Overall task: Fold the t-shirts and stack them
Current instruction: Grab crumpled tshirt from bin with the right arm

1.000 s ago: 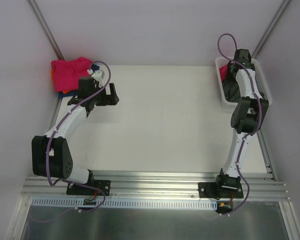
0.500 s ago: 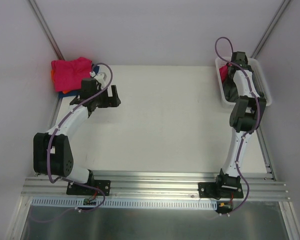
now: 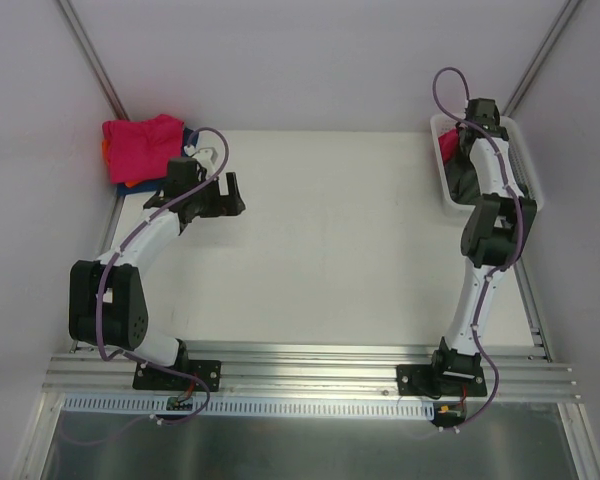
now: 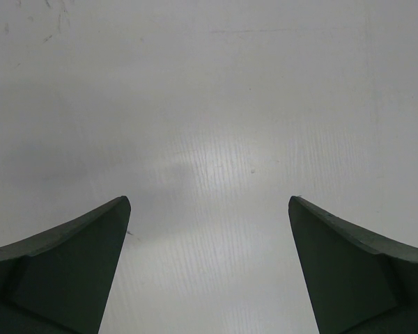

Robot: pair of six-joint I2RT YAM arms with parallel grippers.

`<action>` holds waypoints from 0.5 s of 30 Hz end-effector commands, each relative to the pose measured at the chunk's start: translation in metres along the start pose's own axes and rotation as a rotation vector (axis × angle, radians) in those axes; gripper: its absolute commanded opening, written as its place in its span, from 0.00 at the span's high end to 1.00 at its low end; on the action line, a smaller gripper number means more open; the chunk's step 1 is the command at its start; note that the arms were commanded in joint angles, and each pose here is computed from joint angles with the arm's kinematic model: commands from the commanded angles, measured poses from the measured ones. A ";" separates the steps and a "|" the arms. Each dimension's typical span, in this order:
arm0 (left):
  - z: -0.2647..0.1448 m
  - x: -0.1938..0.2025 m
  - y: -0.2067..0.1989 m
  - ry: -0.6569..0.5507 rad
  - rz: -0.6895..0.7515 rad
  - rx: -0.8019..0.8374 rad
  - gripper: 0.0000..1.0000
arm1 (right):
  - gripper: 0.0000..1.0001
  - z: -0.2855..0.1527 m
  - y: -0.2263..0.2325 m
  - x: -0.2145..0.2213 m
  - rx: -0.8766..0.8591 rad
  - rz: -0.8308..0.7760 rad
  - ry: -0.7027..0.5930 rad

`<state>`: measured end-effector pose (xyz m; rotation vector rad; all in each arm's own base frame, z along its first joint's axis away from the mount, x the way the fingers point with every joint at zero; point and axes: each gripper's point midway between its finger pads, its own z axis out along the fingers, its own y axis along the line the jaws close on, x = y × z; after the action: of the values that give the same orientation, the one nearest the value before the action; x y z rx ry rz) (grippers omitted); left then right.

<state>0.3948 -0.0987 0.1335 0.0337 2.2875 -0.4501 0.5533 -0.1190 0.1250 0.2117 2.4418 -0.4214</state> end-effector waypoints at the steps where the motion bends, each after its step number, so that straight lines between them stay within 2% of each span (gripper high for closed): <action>1: -0.007 -0.003 -0.007 -0.012 -0.009 0.009 0.01 | 0.99 -0.065 -0.013 -0.040 -0.023 0.021 -0.128; 7: -0.005 0.017 0.006 0.022 0.010 -0.039 0.01 | 0.99 -0.126 -0.023 -0.061 -0.024 0.031 -0.230; 10: -0.008 0.016 0.008 0.013 0.054 -0.044 0.01 | 0.99 -0.167 -0.023 -0.075 -0.067 0.034 -0.309; 15: -0.017 0.006 0.000 -0.021 0.044 -0.019 0.01 | 0.99 -0.225 -0.009 -0.082 -0.173 0.025 -0.402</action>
<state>0.3789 -0.0905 0.1148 0.0363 2.3381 -0.4010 0.5086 -0.0779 0.2960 0.1416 2.1564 -0.3032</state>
